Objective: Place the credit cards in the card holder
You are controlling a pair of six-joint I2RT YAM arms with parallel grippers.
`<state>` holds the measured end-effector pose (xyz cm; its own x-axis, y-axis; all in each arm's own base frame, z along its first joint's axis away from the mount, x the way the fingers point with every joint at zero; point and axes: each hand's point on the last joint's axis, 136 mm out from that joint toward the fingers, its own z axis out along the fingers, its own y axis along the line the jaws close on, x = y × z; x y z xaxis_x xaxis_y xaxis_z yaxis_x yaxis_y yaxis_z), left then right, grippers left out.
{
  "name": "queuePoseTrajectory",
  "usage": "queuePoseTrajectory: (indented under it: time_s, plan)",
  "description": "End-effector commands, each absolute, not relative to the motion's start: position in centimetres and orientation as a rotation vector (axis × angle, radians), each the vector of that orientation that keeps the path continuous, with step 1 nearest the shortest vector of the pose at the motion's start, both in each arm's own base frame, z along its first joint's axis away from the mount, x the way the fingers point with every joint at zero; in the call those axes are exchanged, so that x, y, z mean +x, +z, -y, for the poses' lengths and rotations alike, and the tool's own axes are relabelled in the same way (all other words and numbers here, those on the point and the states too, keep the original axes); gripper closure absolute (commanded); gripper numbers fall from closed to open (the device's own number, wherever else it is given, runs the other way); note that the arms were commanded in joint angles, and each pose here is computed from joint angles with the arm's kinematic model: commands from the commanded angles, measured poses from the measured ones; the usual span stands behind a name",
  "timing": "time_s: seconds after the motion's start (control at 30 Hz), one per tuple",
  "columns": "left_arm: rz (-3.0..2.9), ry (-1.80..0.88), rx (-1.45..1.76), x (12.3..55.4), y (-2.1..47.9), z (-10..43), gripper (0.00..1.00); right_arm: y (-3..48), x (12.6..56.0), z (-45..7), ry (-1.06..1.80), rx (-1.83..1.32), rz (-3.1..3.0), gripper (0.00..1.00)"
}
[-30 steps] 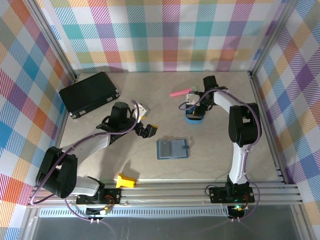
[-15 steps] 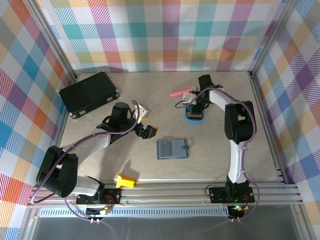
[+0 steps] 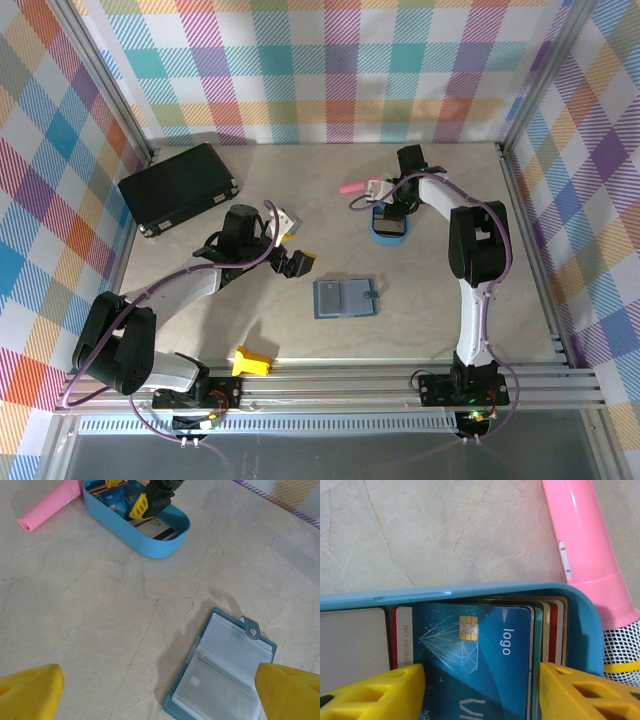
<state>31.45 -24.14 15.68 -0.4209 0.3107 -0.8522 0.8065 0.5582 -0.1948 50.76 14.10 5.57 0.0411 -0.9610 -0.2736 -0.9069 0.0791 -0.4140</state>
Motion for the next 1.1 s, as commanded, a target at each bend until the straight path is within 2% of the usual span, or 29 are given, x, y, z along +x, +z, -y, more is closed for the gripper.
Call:
queuePoseTrajectory:
  time_s: [0.0,0.27,0.77,0.97,1.07]
  plan:
    - [-1.948,-0.793,0.925,31.6,16.4,24.5,0.03,6.5,51.8,-14.0,-0.16,-1.799,-1.872,0.43]
    - [-1.945,-0.794,0.927,31.5,16.5,24.6,0.02,6.9,52.3,-13.7,-0.174,-1.776,-1.881,0.54]
    - [-1.951,-0.792,0.932,31.5,16.3,24.7,0.02,7.4,52.0,-13.4,-0.169,-1.769,-1.906,0.86]
    - [-1.949,-0.796,0.935,31.4,16.3,24.8,0.02,7.9,50.2,-13.3,-0.106,-1.813,-1.936,1.0]
    - [-1.945,-0.799,0.936,31.4,16.4,24.8,0.02,8.3,48.6,-13.5,-0.039,-1.829,-1.96,1.0]
